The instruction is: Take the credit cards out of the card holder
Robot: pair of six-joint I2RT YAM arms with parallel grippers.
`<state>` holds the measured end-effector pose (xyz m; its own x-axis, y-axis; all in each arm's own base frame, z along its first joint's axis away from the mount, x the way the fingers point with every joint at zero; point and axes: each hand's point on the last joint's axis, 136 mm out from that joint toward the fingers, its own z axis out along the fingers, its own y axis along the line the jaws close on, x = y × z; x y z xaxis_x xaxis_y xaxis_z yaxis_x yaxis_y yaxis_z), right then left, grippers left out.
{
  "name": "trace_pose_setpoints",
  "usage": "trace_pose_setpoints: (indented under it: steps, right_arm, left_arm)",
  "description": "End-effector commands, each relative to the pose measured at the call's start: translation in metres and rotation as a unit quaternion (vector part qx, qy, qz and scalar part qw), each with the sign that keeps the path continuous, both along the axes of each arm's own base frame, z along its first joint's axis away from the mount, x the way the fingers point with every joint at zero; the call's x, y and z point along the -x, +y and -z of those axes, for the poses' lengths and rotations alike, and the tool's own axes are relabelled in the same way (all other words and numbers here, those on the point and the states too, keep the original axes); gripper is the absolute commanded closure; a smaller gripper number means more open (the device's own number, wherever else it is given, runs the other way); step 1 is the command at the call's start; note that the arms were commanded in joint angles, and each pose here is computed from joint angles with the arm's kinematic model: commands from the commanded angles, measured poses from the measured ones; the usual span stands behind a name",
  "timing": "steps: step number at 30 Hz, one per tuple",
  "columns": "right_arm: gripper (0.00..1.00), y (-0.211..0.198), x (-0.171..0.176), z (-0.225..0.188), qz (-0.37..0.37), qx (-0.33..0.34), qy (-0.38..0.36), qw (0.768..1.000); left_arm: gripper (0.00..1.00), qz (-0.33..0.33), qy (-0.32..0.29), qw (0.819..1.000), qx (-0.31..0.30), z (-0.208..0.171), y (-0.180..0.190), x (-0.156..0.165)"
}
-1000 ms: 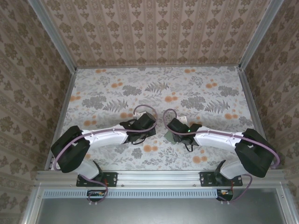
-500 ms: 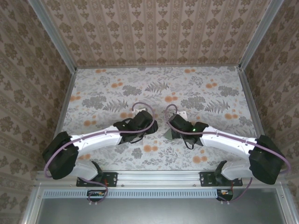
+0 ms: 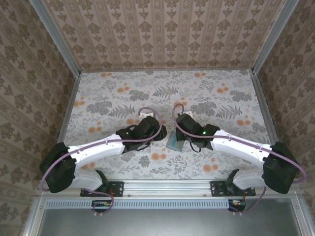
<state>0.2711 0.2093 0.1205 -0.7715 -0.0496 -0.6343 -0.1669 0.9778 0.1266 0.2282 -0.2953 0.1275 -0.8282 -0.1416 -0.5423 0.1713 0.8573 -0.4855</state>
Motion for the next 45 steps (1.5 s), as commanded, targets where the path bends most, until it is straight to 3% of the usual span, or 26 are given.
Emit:
trace_pose_setpoints:
  steps: [1,8,18,19,27,30,35,40,45]
  right_arm:
    - [1.00,-0.032,0.012,0.016,0.033,0.018,0.013,0.999]
    - [0.98,-0.092,0.025,0.052,0.104,0.052,0.048,0.992]
    - [0.48,-0.088,0.020,0.027,0.114,0.044,0.031,0.992]
    - [0.47,-0.086,0.020,0.021,0.113,0.047,0.026,0.992]
    - [0.49,-0.064,0.016,-0.022,0.090,0.043,-0.009,0.995]
    - [0.61,-0.047,0.015,-0.027,0.069,0.011,-0.006,0.998]
    - [0.82,-0.014,0.013,-0.007,0.038,-0.040,0.035,0.998]
    - [0.83,-0.010,0.015,0.021,0.038,-0.034,0.068,0.996]
    - [0.82,-0.030,0.025,0.042,0.060,0.005,0.089,0.994]
  left_arm:
    - [0.50,0.014,-0.012,1.000,-0.008,-0.002,-0.003,0.002]
    - [0.53,0.033,-0.013,0.999,-0.007,0.001,-0.018,0.004]
    - [0.57,0.066,-0.006,0.998,-0.007,0.008,-0.041,0.010]
    - [0.57,0.068,-0.006,0.998,-0.008,0.009,-0.042,0.010]
    - [0.61,0.079,-0.002,0.997,-0.008,0.012,-0.052,0.009]
    - [0.63,0.077,-0.003,0.997,-0.011,0.012,-0.050,0.009]
    - [0.65,0.062,-0.004,0.998,-0.015,0.012,-0.041,0.008]
    - [0.65,0.067,-0.001,0.998,-0.012,0.013,-0.042,0.008]
    - [0.65,0.073,0.002,0.997,-0.011,0.015,-0.046,0.008]
